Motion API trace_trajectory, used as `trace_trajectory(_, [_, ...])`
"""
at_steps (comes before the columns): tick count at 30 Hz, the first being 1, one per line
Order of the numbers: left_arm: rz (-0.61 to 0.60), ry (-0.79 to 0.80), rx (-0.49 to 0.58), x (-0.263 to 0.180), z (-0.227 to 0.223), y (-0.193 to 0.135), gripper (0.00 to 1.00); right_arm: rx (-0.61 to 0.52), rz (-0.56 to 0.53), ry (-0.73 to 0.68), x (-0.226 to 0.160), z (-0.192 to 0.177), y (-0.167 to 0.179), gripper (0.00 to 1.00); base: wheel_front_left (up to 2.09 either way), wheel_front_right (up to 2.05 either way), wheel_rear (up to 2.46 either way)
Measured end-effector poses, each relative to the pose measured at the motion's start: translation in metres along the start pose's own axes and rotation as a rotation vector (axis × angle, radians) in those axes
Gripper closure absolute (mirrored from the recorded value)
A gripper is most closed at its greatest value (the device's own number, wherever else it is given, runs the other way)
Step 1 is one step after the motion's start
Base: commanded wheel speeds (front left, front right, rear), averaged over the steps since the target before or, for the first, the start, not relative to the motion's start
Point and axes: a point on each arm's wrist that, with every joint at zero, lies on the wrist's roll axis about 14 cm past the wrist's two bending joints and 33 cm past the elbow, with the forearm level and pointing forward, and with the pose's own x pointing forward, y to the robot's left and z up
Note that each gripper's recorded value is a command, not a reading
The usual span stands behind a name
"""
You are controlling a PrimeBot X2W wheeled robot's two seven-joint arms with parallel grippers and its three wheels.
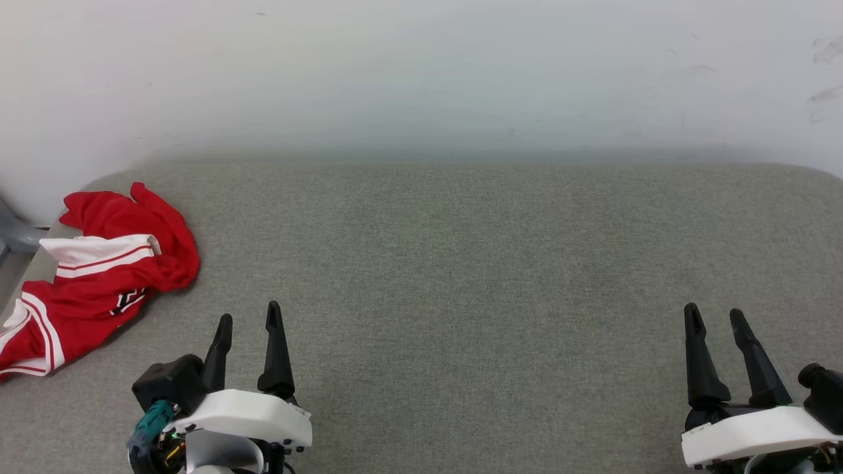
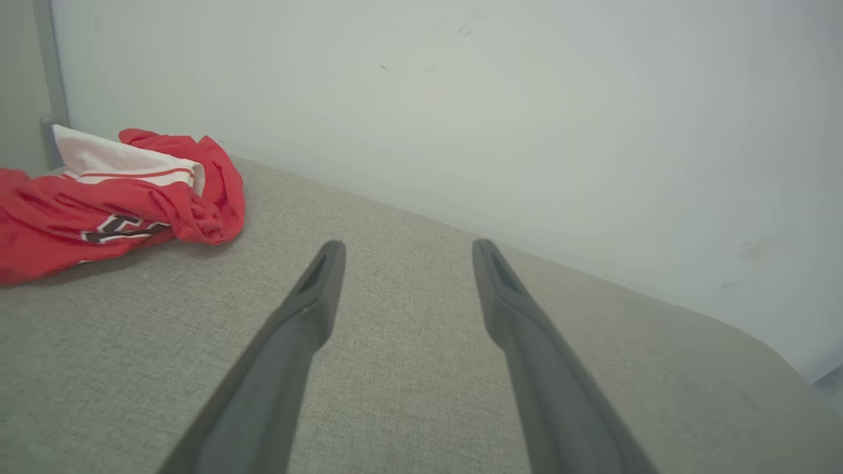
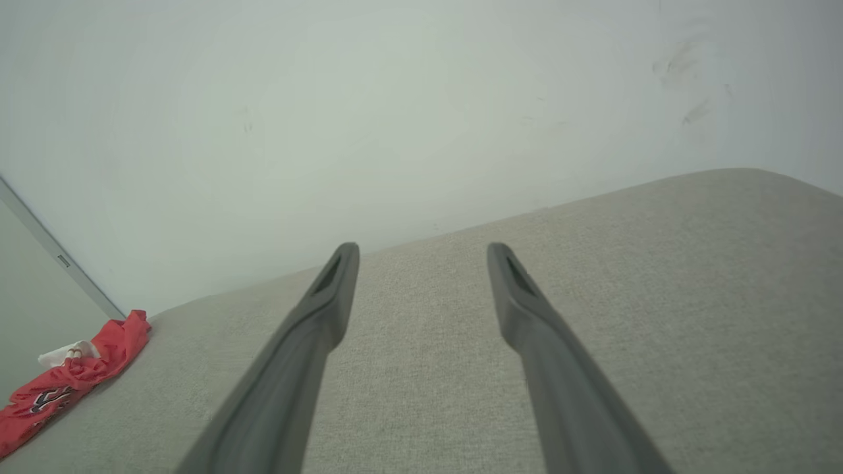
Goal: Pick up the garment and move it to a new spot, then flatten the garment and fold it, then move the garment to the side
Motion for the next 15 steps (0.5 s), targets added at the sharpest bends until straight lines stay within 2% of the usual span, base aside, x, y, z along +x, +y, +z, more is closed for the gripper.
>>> trace_trajectory(15, [-0.044, -0.049, 0.137, -0.003, 0.006, -0.012, 0.00, -0.131, 0.039, -0.031, -0.001, 0.006, 0.009, 0.00, 0.00, 0.00, 0.00])
